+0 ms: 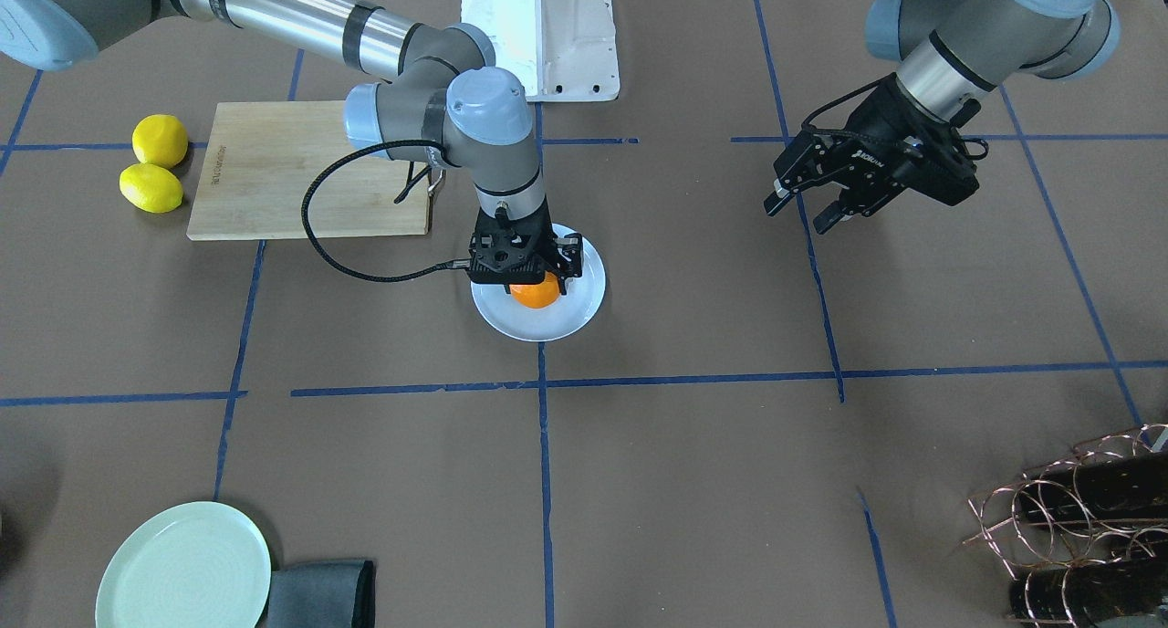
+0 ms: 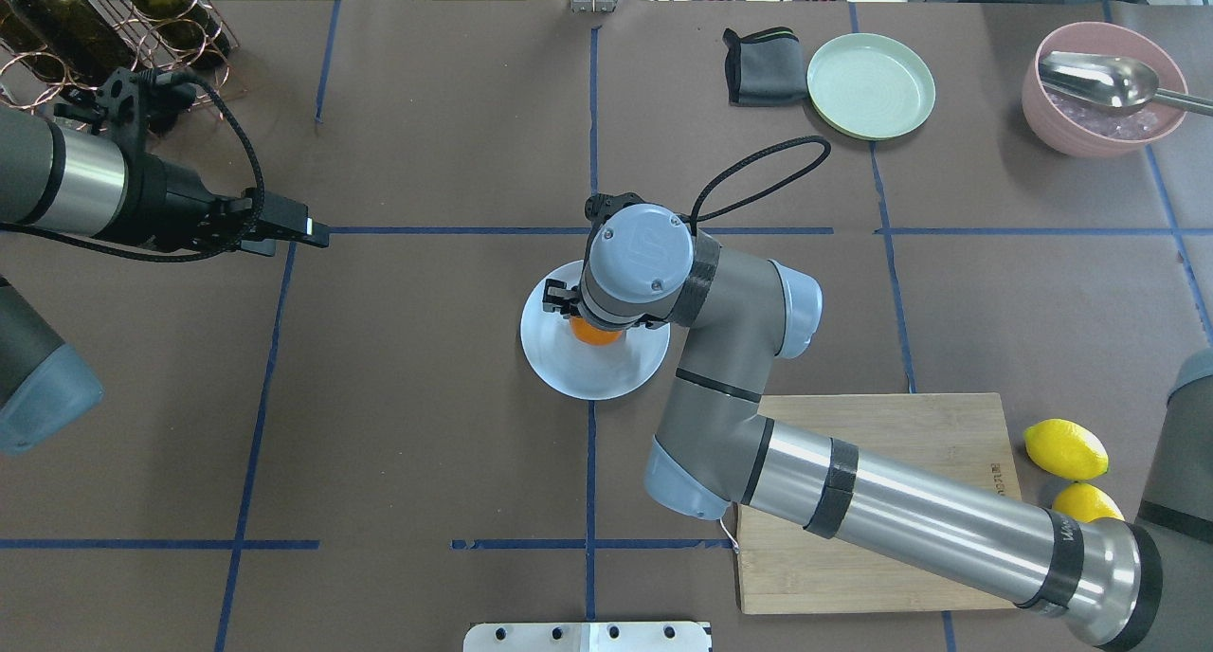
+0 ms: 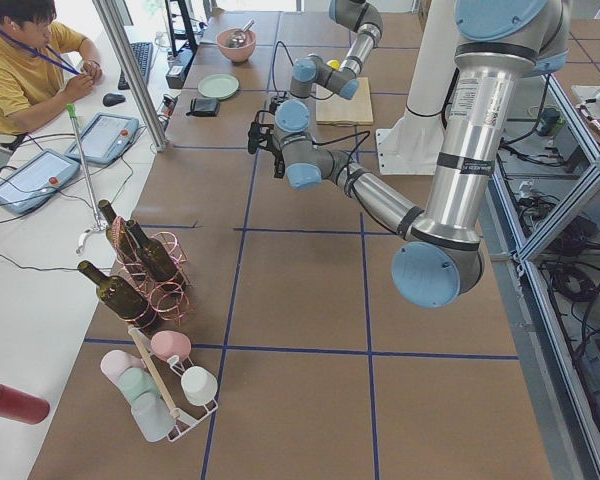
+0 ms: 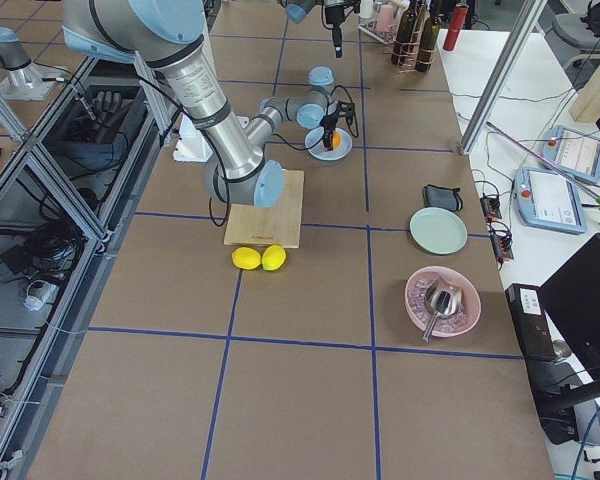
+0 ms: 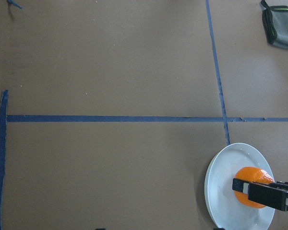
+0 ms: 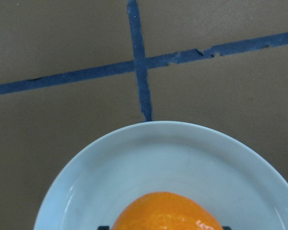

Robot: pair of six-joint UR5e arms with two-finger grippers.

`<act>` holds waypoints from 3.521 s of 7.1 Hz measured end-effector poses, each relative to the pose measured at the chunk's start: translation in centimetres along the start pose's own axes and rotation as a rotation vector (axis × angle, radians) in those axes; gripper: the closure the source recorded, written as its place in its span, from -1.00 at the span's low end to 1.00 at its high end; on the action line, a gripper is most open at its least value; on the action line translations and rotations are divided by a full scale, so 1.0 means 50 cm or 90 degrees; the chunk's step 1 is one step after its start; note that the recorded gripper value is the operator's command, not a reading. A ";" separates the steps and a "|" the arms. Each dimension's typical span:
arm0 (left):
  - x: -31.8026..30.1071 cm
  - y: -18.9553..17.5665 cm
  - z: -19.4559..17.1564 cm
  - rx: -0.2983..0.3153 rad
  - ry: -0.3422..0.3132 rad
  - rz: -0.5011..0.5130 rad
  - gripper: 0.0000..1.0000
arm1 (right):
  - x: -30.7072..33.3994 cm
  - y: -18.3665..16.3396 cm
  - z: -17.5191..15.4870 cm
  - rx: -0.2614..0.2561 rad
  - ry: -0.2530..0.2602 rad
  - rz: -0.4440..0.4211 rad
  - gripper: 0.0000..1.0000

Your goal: Pick orange to plate

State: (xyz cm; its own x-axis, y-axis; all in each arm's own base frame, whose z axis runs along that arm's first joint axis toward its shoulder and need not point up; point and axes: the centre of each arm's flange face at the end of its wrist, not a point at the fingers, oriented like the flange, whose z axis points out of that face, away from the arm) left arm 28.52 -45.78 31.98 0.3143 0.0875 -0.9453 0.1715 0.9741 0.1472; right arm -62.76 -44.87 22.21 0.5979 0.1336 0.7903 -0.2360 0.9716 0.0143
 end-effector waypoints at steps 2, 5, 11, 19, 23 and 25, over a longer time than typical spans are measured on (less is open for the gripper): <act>0.003 -0.001 0.005 -0.002 0.001 0.001 -0.60 | -0.004 0.000 -0.001 0.000 0.000 -0.001 -1.00; 0.004 0.001 0.009 -0.004 0.001 0.001 -0.60 | -0.011 -0.018 -0.030 -0.010 -0.009 -0.008 -1.00; -0.174 0.023 -0.022 -0.016 -0.078 0.153 -0.60 | 0.435 -0.179 -0.319 -0.093 0.015 -0.140 -1.00; -0.658 -0.077 -0.373 -0.136 -0.196 0.233 -1.00 | 1.293 -0.367 -0.524 -0.167 0.070 -0.220 -1.00; -0.692 -0.070 -0.375 -0.165 -0.200 0.166 -1.00 | 1.346 -0.346 -0.533 -0.173 0.025 -0.186 -1.00; -0.713 -0.077 -0.421 -0.146 -0.212 0.132 -1.00 | 1.353 -0.348 -0.527 -0.176 0.025 -0.180 -1.00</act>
State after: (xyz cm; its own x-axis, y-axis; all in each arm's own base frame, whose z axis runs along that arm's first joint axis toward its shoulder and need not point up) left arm -3.01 -48.25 58.98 0.6097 0.2503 -0.7521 -0.1263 0.9674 0.2195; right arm 1.99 -47.61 59.27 0.6404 -0.1445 0.7543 0.1535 0.9864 0.0587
